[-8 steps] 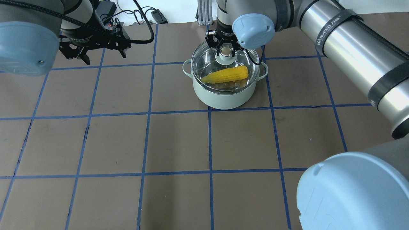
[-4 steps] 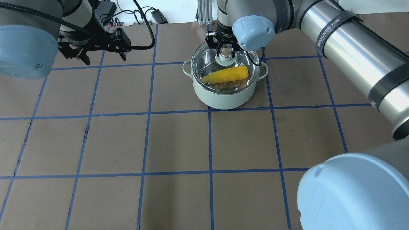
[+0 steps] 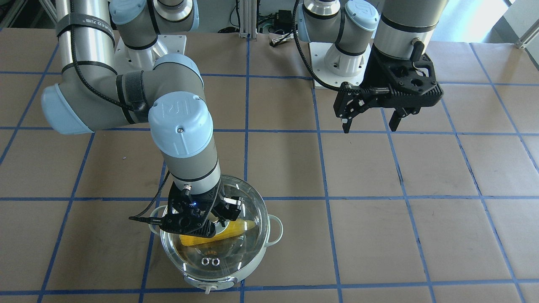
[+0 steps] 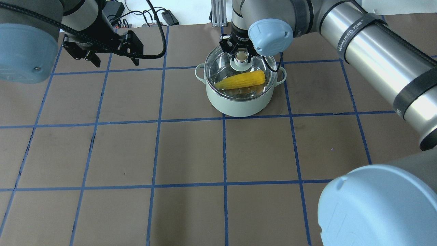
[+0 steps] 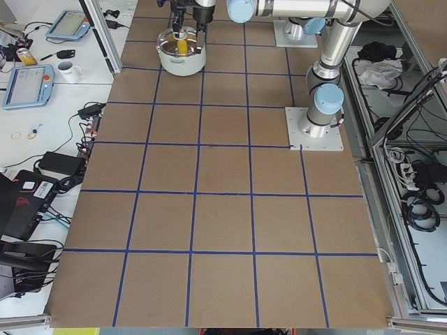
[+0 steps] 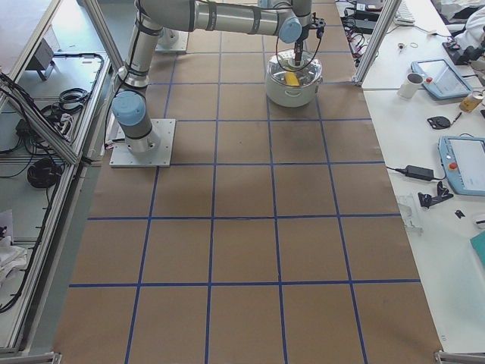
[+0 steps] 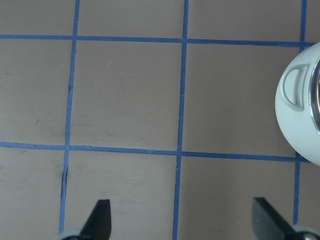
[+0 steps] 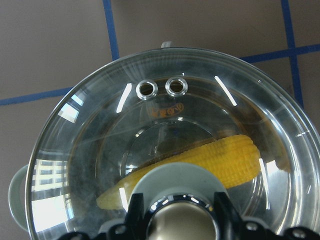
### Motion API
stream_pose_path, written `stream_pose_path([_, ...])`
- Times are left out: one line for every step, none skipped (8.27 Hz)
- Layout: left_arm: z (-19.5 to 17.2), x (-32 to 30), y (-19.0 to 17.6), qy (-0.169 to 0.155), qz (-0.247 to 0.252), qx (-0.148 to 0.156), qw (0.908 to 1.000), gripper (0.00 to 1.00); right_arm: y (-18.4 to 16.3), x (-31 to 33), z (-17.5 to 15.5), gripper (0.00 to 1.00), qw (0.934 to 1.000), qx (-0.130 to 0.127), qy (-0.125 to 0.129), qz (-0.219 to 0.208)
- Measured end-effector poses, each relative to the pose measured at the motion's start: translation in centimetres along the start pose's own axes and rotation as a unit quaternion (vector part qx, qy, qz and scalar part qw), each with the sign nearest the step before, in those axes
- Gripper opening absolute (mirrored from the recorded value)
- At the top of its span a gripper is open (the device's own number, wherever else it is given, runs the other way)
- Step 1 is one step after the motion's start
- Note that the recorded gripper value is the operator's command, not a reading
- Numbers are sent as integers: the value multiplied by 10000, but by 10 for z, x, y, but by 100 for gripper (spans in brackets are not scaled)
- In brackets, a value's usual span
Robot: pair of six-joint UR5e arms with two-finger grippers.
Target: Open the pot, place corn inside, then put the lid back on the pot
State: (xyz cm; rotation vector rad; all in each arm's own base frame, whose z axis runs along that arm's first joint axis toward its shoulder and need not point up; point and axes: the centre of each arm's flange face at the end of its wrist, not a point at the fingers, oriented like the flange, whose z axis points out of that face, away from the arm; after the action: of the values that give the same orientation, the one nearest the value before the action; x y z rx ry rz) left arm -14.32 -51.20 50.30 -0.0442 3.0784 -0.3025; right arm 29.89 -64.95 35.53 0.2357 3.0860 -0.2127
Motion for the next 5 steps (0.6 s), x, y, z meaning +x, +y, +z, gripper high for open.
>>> stream_pose_path([0,1,1,18,79,-47,10000,100,1,0,1,13,10000,13,10,24])
stream_pose_path([0,1,2,24,121,-117,9999,100,1,1,2,13,10000,30,27,39])
stream_pose_path([4,1,7,17,148,-323,9994,100,2,1,2,13,10000,39,37,46])
stream_pose_path([7,1,11,10,164,-547,9984,100,2,1,2,13,10000,40,20,49])
stream_pose_path([8,1,14,5,170,-683,9975,100,1,1,3,13,10000,39,4,56])
